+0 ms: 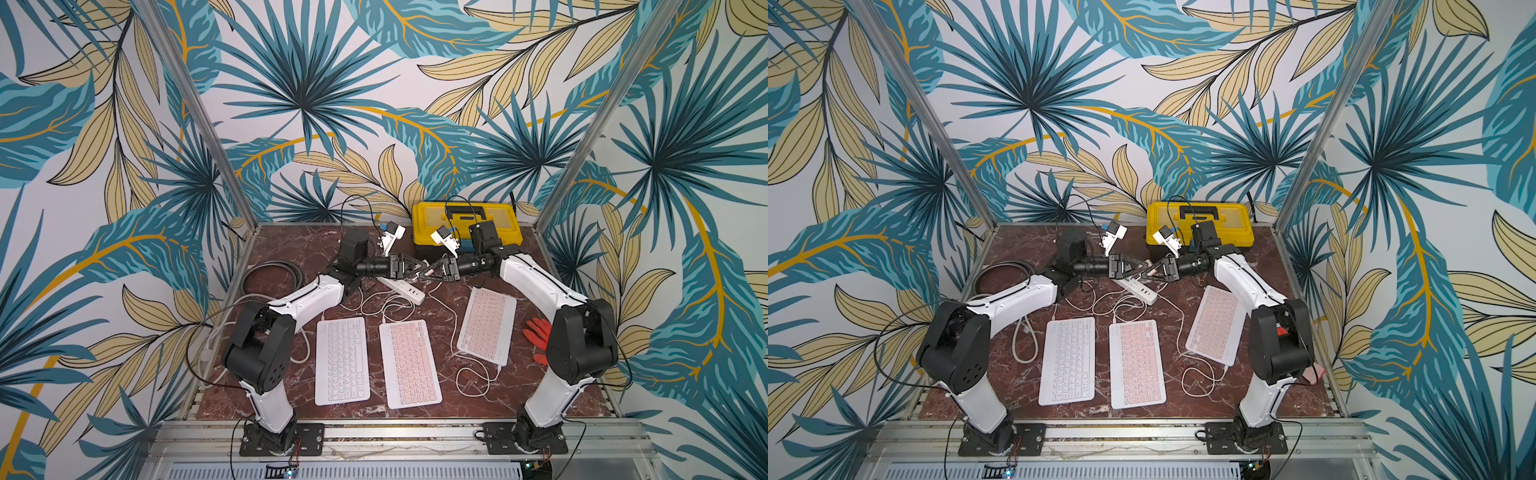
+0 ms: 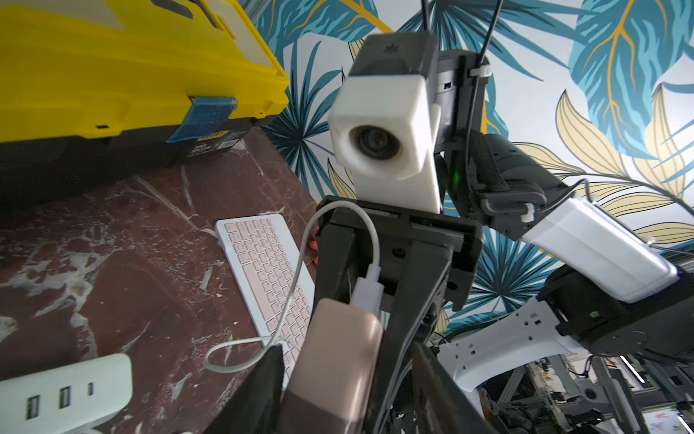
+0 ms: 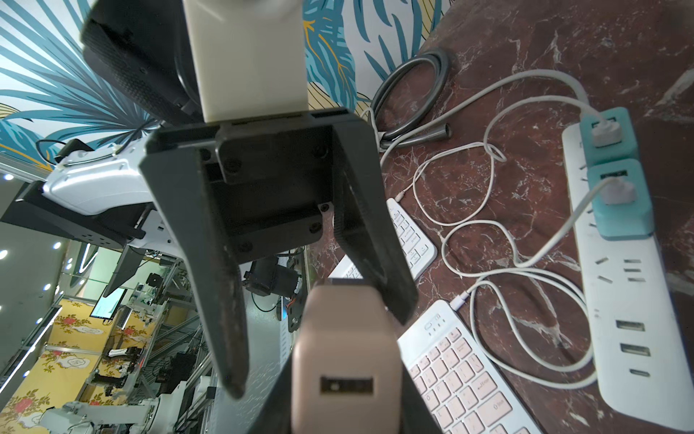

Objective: Unplug the wireless keyboard
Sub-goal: Pick up the plug from the center of the board, then remove the power cord from the plug.

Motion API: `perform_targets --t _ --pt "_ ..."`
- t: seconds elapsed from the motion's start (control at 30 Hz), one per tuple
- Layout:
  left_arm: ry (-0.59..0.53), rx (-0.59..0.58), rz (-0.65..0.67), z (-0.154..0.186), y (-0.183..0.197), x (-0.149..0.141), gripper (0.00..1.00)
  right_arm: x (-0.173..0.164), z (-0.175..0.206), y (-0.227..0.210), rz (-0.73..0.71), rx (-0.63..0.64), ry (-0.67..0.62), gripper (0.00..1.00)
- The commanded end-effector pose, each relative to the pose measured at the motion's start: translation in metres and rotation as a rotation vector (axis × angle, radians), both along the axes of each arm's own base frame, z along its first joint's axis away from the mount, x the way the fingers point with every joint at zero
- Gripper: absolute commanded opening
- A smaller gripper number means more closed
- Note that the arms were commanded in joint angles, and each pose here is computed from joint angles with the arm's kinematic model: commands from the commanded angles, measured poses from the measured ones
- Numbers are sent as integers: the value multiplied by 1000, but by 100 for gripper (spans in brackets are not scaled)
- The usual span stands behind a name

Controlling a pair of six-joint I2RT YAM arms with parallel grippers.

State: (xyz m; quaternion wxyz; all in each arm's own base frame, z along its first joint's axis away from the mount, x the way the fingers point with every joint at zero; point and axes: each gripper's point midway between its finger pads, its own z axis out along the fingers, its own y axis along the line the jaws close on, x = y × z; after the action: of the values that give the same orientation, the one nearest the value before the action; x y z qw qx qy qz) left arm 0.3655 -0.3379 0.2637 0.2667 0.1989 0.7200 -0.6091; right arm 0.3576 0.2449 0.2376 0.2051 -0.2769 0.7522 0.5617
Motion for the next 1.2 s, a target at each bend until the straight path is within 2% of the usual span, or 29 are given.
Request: perform_targets --t 0.0,0.1,0.27,0.4,0.47,0.5,0.53,0.7,0.8,1.0,1.17 --pt "-34 -53 -24 14 4 -3 52 -7 10 2 31 51 -7 12" --pt "-35 -63 -54 17 -1 -7 49 -6 8 2 29 51 1 12" --pt "-28 -69 -63 18 -3 -10 30 -6 11 3 29 63 -5 12" --pt "-20 -72 -73 19 -5 -10 24 -4 9 3 24 62 7 13" --pt "-13 -72 -81 18 -5 -11 14 -3 7 3 16 55 16 16" --pt "-9 -73 -81 18 -6 -11 2 0 5 2 1 40 19 19" --pt "-8 -72 -76 18 -5 -10 0 2 2 1 -18 23 27 22" --pt "-11 -68 -58 16 -3 -9 0 18 -14 -8 -144 -79 37 41" --pt "6 -59 -1 9 5 1 0 25 -17 -16 -208 -96 35 49" --pt "23 -27 136 -9 24 23 0 31 -24 -27 -287 -116 86 52" --pt "20 11 220 -27 30 32 0 45 -33 -34 -420 -128 212 50"
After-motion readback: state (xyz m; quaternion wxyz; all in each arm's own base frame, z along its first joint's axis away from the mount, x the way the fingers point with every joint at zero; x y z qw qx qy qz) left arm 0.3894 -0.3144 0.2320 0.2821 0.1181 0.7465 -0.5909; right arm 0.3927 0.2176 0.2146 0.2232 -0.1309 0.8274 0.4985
